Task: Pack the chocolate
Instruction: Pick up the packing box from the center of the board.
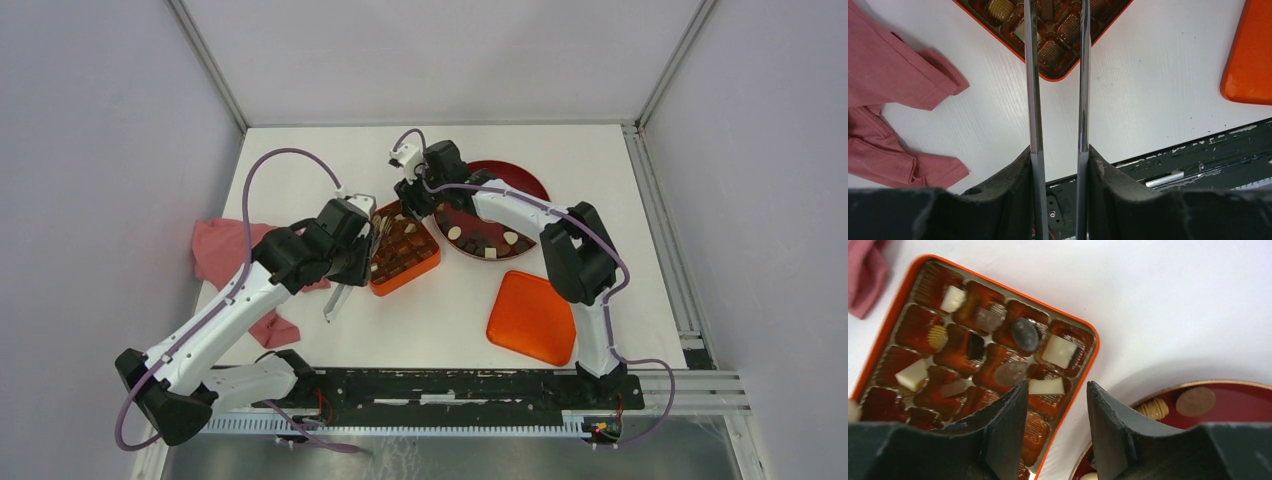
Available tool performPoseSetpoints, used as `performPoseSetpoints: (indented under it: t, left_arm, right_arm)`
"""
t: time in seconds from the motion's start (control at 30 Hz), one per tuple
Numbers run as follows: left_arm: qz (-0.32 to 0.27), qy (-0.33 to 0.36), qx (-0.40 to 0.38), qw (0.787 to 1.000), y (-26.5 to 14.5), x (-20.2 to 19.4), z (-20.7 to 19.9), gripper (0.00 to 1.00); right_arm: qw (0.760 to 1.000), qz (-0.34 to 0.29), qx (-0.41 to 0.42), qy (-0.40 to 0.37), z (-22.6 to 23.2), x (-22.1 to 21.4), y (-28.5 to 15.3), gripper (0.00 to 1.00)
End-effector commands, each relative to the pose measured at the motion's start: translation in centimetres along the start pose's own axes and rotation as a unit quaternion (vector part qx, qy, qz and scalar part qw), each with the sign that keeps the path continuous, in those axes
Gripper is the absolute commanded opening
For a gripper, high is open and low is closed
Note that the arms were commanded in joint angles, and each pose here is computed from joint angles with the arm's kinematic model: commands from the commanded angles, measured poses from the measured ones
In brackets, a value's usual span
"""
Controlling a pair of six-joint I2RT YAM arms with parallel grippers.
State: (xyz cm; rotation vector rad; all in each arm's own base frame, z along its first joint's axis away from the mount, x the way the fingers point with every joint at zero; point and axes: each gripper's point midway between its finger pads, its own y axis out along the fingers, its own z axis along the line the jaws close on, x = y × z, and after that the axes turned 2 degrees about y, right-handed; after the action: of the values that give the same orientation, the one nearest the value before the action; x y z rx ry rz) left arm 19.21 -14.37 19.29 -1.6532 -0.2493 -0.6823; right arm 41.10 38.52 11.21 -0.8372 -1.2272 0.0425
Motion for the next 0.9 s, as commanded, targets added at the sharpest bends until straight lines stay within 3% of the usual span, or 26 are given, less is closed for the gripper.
performPoseSetpoints:
  t: [0.0, 0.4, 0.6, 0.73, 0.87]
  left_arm:
    - [-0.023, -0.025, -0.001, 0.999, -0.6, 0.6, 0.0, 0.02]
    - [-0.018, -0.023, -0.006, 1.000, -0.2, 0.2, -0.1, 0.02]
    - [-0.016, -0.020, -0.009, 1.000, -0.1, 0.3, -0.3, 0.02]
    - [-0.015, -0.020, -0.011, 1.000, -0.1, 0.2, -0.4, 0.02]
    - [-0.015, -0.023, -0.013, 1.000, -0.1, 0.1, -0.4, 0.02]
  right_arm:
    - [0.998, 0.005, -0.052, 0.024, -2.1, 0.4, -0.1, 0.54]
    - [0.998, 0.045, -0.034, 0.042, -1.1, -3.2, 1.6, 0.52]
    - [0.996, 0.053, -0.055, 0.045, -2.1, -3.6, 2.3, 0.37]
    - [0.996, 0.056, -0.057, 0.048, -2.3, -3.7, 2.8, 0.36]
    - [0.996, 0.046, -0.055, 0.053, -2.2, -3.3, 2.9, 0.24]
